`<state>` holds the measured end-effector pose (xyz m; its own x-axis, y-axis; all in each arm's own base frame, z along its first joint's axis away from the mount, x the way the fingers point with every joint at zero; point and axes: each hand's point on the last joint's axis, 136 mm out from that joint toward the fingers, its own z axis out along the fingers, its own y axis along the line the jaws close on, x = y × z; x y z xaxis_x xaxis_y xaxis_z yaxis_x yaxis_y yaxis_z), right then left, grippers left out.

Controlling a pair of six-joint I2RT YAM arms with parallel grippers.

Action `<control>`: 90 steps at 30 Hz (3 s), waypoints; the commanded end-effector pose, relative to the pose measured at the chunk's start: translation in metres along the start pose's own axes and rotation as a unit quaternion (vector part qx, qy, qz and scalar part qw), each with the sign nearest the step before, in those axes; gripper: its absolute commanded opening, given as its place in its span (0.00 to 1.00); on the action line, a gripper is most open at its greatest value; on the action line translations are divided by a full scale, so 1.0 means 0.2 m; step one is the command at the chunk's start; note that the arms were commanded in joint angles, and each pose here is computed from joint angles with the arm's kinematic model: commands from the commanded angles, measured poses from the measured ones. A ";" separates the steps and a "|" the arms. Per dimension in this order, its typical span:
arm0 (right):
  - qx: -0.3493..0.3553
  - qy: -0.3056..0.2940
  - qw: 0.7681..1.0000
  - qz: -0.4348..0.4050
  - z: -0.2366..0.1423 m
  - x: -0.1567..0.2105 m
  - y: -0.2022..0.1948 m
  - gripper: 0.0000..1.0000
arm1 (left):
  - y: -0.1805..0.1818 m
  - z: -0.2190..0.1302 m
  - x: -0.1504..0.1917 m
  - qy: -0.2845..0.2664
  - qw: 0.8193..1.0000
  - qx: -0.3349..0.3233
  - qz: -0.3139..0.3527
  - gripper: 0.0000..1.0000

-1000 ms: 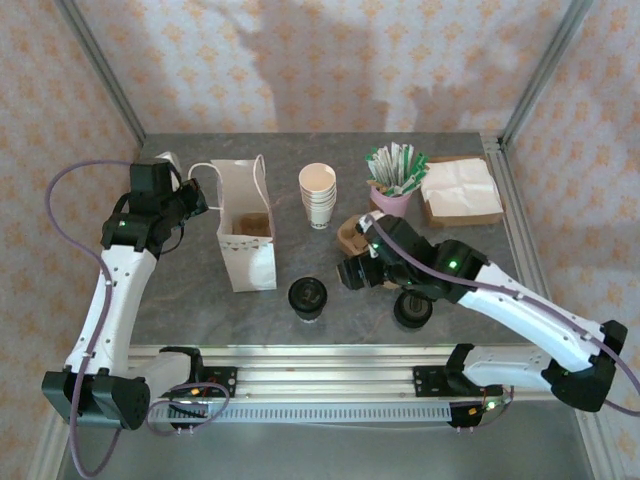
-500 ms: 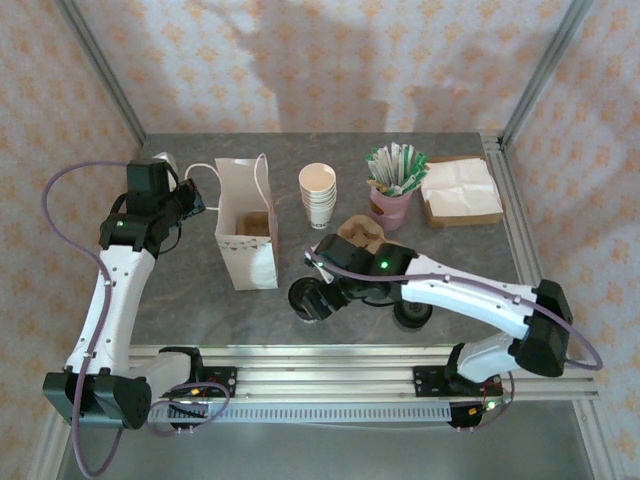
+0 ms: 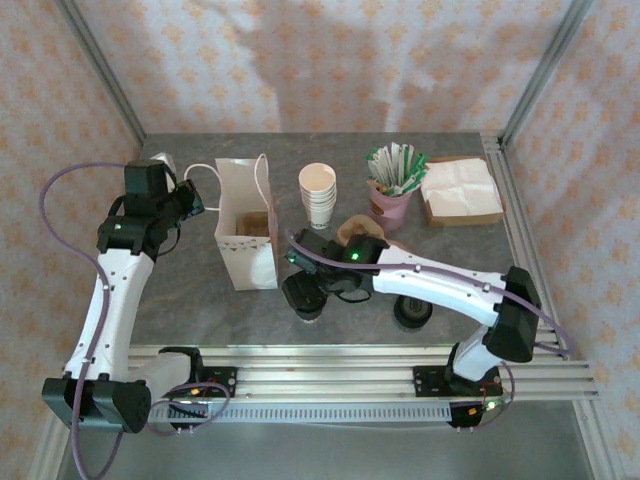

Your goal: Pack the takeout coffee

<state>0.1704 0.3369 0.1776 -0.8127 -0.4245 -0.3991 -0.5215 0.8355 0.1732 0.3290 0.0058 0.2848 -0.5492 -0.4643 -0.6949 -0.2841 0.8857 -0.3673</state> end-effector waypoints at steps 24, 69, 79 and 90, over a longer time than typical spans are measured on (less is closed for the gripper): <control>0.080 0.047 0.995 0.027 0.13 0.05 0.00 0.84 | -0.01 -0.04 0.02 0.004 1.000 0.014 0.001 0.05; 0.104 0.070 0.992 0.028 0.29 0.12 -0.04 0.79 | -0.02 -0.03 0.04 0.010 1.000 0.023 0.000 0.03; 0.117 0.077 0.990 0.030 0.32 0.15 -0.06 0.76 | -0.03 -0.03 0.04 0.011 1.000 0.026 -0.002 0.02; 0.116 0.043 0.992 0.032 0.24 0.07 -0.06 0.65 | -0.03 -0.02 0.08 0.022 0.999 0.033 -0.015 0.02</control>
<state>0.1738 0.3466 0.1289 -0.8714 -0.3853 -0.3036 -0.4138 0.9097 0.0332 0.3242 -0.0054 0.2799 -0.5765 -0.4705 -0.6680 -0.2465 0.8797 -0.4068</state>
